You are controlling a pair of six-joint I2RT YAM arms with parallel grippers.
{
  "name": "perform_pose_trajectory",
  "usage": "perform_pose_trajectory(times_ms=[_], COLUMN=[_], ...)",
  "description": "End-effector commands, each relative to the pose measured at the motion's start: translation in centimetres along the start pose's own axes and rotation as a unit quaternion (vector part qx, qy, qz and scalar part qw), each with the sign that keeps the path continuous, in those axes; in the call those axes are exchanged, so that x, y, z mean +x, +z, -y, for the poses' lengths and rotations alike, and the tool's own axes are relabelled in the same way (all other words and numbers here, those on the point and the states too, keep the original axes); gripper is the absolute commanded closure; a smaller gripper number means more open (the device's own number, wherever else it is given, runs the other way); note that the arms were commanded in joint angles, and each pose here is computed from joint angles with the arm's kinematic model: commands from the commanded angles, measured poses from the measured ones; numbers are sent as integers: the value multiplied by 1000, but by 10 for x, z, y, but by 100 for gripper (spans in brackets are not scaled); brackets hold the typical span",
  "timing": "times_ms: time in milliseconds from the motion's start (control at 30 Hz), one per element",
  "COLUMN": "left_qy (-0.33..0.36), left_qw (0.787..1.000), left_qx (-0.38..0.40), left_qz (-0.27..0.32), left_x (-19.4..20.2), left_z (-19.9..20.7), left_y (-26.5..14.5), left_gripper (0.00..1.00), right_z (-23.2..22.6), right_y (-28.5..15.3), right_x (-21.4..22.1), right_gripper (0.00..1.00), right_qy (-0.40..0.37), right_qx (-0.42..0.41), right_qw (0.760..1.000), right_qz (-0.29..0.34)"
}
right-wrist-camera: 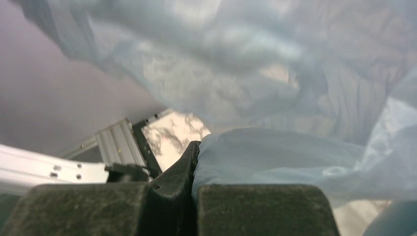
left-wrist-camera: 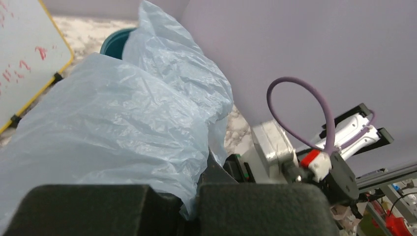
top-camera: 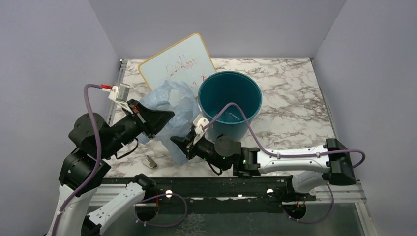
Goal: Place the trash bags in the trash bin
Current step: Place the trash bag in the trash bin.
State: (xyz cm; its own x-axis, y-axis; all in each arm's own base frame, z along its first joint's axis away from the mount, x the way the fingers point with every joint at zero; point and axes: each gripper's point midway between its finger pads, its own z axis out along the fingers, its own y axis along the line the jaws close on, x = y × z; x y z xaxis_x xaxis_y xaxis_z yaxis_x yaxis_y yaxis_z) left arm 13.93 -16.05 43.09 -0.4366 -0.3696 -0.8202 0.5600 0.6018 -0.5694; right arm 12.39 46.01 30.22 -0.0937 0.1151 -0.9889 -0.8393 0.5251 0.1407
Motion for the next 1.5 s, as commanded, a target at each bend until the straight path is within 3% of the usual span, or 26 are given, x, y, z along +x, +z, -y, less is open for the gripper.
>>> perform_pose_trajectory(times_ms=[0,267,433,800,933,1067,1167,1467], left_qy=[54,81,98,89,75,66,54,38], left_qw=[990,981,976,965,956,958,961,972], left_qx=[88,138,159,235,279,277,269,231], left_qz=[93,106,116,67,47,40,31,9], left_x=[-40,-52,-62,-53,-49,-47,-45,-41], left_z=[42,68,79,98,107,102,97,84], left_y=[-23,-36,-37,-3,10,24,34,49], left_gripper=[100,100,100,100,100,100,100,100], right_z=[0,10,27,104,123,108,92,81], right_y=[16,59,65,-45,-91,-121,-130,-133], right_x=[-43,-114,-156,-222,-235,-235,-222,-168], right_gripper=[99,99,99,99,99,98,98,98], right_qy=[-38,-67,-108,-162,-170,-163,-144,-131], right_qx=[-44,-58,-6,148,170,96,39,-3], right_qw=[998,994,990,967,963,979,988,988], right_qz=[5,64,87,131,119,77,39,-83])
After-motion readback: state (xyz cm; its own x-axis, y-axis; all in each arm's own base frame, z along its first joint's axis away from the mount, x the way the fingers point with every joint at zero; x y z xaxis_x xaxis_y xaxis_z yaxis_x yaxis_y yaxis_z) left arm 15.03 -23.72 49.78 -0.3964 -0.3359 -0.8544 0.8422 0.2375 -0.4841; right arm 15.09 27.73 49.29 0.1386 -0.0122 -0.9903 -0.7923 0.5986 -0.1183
